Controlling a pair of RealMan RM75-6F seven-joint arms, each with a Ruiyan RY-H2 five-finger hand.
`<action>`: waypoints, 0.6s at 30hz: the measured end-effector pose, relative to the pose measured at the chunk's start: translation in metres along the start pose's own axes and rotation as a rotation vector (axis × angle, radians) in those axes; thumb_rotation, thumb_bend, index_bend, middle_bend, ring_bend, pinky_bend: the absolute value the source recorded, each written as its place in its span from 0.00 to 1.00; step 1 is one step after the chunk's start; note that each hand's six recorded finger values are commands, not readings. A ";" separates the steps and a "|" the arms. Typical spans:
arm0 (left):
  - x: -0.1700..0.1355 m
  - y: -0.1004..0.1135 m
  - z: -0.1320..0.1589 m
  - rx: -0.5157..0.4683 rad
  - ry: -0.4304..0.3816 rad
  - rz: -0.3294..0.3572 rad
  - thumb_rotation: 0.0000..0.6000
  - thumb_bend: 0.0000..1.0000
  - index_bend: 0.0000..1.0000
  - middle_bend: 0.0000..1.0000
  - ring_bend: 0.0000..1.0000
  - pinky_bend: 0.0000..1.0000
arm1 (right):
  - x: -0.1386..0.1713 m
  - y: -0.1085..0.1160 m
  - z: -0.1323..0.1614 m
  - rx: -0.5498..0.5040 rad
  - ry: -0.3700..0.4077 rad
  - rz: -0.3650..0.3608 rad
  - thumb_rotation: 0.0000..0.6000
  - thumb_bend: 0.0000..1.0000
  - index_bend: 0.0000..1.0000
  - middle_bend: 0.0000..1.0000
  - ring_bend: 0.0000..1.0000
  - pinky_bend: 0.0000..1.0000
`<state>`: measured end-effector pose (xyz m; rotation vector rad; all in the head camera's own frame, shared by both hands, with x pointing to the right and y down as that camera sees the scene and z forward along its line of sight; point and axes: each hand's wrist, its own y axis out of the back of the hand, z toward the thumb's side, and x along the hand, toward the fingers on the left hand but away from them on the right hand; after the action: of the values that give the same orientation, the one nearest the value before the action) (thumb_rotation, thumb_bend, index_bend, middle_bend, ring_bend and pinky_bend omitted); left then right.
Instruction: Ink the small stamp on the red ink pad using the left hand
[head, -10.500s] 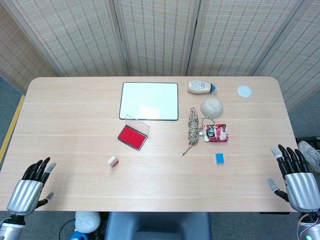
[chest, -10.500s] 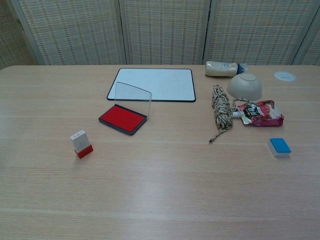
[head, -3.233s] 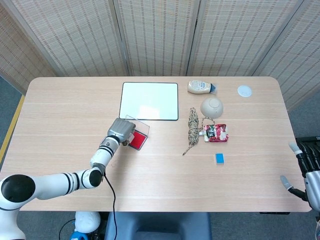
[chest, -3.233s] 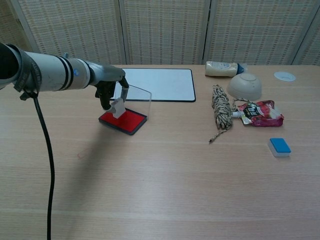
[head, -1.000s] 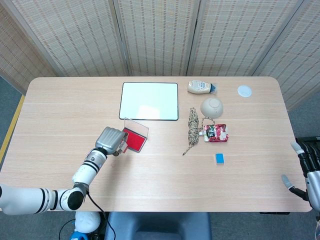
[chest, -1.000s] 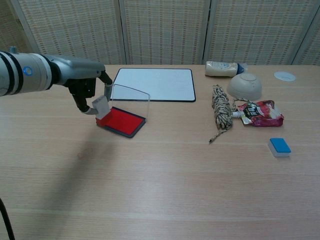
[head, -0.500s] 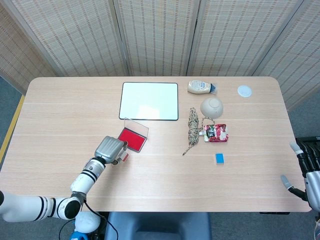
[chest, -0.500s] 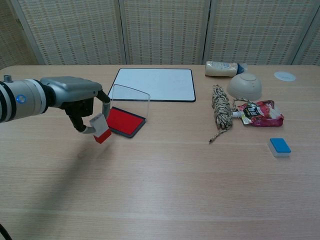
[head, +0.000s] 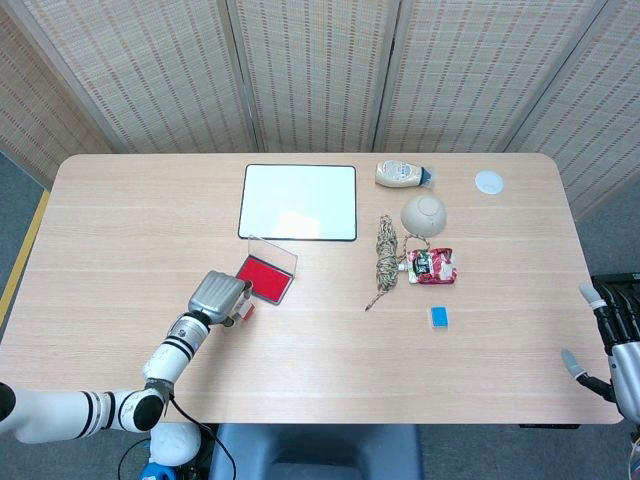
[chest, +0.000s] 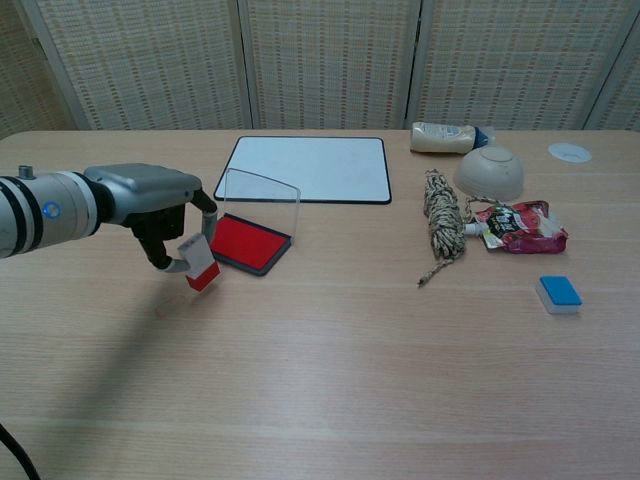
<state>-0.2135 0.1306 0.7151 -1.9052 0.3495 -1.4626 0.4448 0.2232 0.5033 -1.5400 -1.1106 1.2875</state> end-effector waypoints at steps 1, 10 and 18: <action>0.000 0.000 0.000 0.000 -0.001 0.001 1.00 0.39 0.78 1.00 0.74 0.56 | 0.000 0.000 0.000 0.000 0.000 -0.001 1.00 0.28 0.00 0.00 0.00 0.00; 0.001 -0.007 0.000 -0.006 -0.004 -0.005 1.00 0.39 0.77 1.00 0.74 0.56 | 0.002 0.000 0.001 0.002 0.002 -0.005 1.00 0.28 0.00 0.00 0.00 0.00; 0.002 -0.011 -0.003 -0.014 -0.010 -0.018 1.00 0.30 0.73 1.00 0.74 0.56 | 0.001 -0.001 0.001 0.004 0.002 -0.002 1.00 0.28 0.00 0.00 0.00 0.00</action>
<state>-0.2172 0.1361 0.7246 -1.9305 0.3394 -1.4656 0.4434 0.2245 0.5035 -1.5363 -1.1070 1.2862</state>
